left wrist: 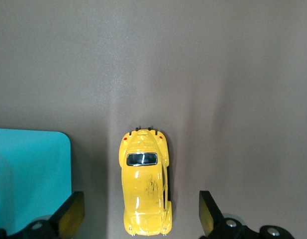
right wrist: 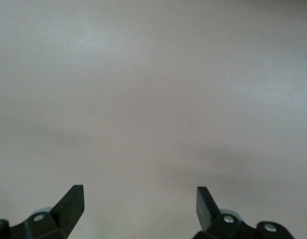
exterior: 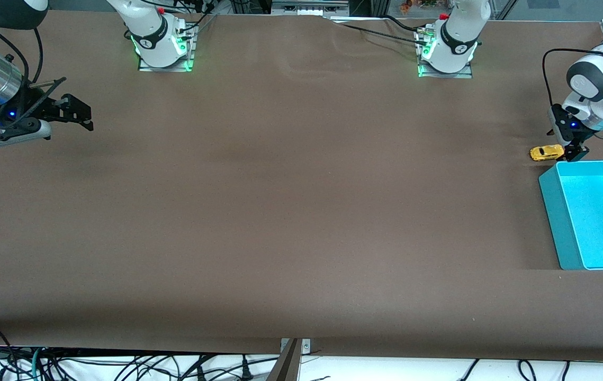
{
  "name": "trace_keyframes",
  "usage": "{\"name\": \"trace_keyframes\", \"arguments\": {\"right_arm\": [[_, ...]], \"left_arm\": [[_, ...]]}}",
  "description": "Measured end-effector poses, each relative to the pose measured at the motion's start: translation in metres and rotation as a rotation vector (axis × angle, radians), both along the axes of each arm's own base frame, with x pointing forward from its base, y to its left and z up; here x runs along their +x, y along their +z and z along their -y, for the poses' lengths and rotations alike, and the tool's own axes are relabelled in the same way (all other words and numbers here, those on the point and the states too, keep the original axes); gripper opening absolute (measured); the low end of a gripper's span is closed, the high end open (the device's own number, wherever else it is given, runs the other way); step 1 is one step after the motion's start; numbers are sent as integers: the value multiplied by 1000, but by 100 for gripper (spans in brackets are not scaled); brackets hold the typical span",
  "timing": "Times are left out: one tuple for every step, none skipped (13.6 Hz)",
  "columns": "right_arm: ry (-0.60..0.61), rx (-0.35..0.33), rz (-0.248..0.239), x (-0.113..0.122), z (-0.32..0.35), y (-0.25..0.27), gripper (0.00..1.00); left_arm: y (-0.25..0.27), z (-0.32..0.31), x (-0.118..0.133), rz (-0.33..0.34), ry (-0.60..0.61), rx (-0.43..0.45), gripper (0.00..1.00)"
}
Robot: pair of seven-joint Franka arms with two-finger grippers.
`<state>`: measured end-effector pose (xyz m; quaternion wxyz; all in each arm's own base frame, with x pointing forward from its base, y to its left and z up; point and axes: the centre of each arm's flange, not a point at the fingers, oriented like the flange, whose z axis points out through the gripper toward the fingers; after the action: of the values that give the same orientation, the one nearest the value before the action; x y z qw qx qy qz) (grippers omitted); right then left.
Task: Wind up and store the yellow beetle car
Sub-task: 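Close the left gripper on the yellow car and hold it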
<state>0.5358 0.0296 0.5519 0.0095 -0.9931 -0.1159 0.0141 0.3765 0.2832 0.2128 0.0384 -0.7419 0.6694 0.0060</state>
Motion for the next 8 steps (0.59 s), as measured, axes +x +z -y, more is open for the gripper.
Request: {"name": "trace_keyframes", "arguments": {"right_arm": [[0, 0, 0, 0, 0, 0, 100], [0, 0, 0, 0, 0, 0, 100], [-1, 0, 0, 0, 0, 0, 100], [-1, 0, 0, 0, 0, 0, 100], [-1, 0, 0, 0, 0, 0, 100], [-1, 0, 0, 0, 0, 0, 100], [-1, 0, 0, 0, 0, 0, 100], [-1, 0, 0, 0, 0, 0, 100]], "left_arm": [[0, 0, 0, 0, 0, 0, 100], [0, -1, 1, 1, 1, 1, 100], [0, -2, 1, 1, 1, 2, 100], [0, -2, 1, 2, 2, 3, 100], [0, -3, 2, 2, 2, 3, 100], [0, -3, 2, 2, 3, 3, 100], [0, -3, 2, 2, 3, 4, 100], [0, -3, 2, 3, 3, 4, 100]]}}
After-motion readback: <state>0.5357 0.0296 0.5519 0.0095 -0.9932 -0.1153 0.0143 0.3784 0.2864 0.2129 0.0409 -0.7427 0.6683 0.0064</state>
